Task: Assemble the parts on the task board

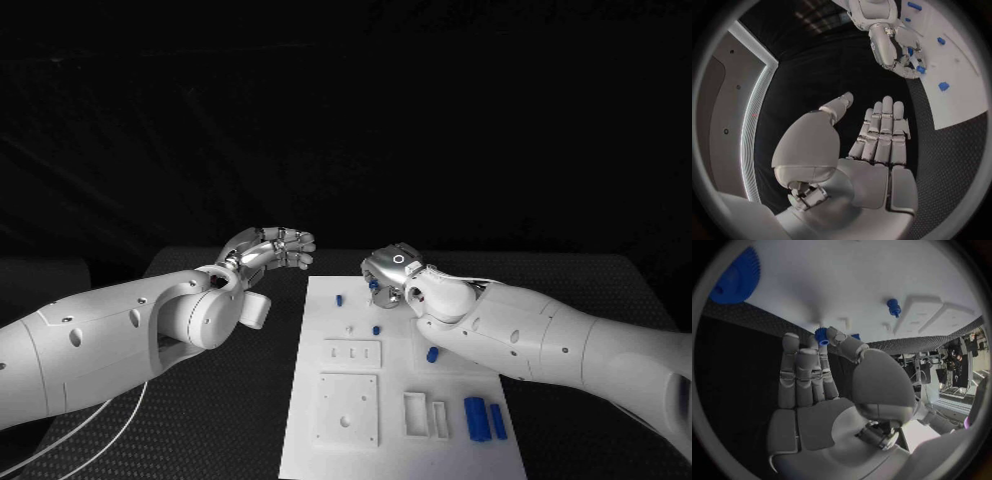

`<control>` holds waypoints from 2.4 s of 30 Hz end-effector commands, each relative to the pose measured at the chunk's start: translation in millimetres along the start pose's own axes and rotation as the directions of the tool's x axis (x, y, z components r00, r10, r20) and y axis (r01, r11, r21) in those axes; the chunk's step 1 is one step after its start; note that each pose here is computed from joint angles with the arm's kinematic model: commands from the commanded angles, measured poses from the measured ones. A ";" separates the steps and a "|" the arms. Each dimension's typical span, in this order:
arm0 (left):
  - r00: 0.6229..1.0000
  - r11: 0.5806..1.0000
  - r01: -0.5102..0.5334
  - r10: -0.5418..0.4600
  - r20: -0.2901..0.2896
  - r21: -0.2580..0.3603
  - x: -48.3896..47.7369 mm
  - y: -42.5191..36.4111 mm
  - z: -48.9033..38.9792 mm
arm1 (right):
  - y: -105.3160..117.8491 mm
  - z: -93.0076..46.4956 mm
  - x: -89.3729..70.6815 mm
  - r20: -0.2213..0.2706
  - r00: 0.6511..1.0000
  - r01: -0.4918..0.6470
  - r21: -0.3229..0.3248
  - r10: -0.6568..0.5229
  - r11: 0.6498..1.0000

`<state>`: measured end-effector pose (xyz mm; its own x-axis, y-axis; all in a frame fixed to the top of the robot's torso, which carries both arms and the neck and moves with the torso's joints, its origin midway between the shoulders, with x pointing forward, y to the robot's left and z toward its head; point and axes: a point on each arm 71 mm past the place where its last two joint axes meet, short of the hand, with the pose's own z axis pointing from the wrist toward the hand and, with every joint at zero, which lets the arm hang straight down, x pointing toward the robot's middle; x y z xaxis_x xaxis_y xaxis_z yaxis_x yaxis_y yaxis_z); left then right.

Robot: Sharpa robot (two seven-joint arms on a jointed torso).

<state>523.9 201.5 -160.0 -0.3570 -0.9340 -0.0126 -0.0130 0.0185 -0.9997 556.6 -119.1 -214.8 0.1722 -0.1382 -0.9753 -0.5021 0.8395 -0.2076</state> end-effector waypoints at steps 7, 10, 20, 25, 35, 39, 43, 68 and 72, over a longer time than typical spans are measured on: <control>1.000 1.000 0.007 -0.007 -0.017 0.008 2.0 -2.0 1.0 | -1.8 -0.8 1.2 -0.007 1.000 0.031 0.005 -0.031 1.000; 1.000 1.000 0.007 -0.007 -0.017 0.007 2.6 -2.0 1.5 | -0.9 -0.6 1.5 -0.013 0.999 0.031 0.002 -0.031 1.000; 1.000 1.000 0.007 -0.007 -0.017 0.006 2.4 -1.9 1.4 | -1.9 1.5 3.3 -0.030 0.999 -0.012 0.006 0.012 1.000; 1.000 1.000 0.007 -0.007 -0.015 0.005 1.8 -1.8 1.3 | -4.5 1.6 3.3 -0.025 0.999 -0.027 0.021 0.027 0.999; 1.000 1.000 0.004 -0.004 -0.007 0.005 -1.1 -1.7 0.9 | -5.4 0.0 1.5 -0.012 0.999 -0.045 0.022 0.045 0.999; 1.000 1.000 0.004 -0.004 -0.006 0.005 -1.8 -1.8 0.5 | -4.8 -3.2 -1.8 0.010 0.998 -0.061 0.011 0.061 0.998; 1.000 1.000 0.003 -0.003 -0.002 0.006 -4.1 -1.8 0.3 | -11.6 -9.0 -17.0 0.049 0.991 -0.122 0.014 0.121 0.992; 0.999 0.999 -0.015 0.013 0.042 0.037 -19.5 -3.6 -1.2 | -100.5 -51.4 -35.9 -0.111 0.974 -0.180 0.161 0.199 0.970; 0.999 0.999 -0.014 0.013 0.041 0.035 -19.6 -3.4 -1.0 | -96.6 -50.2 -30.0 -0.124 0.974 -0.170 0.154 0.190 0.973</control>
<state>530.0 222.3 -158.6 -0.3065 -0.9514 -0.0304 0.0120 0.0281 -0.9995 557.8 -224.5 -165.1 -0.0058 0.0054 -1.0000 -0.3770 0.9262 0.0072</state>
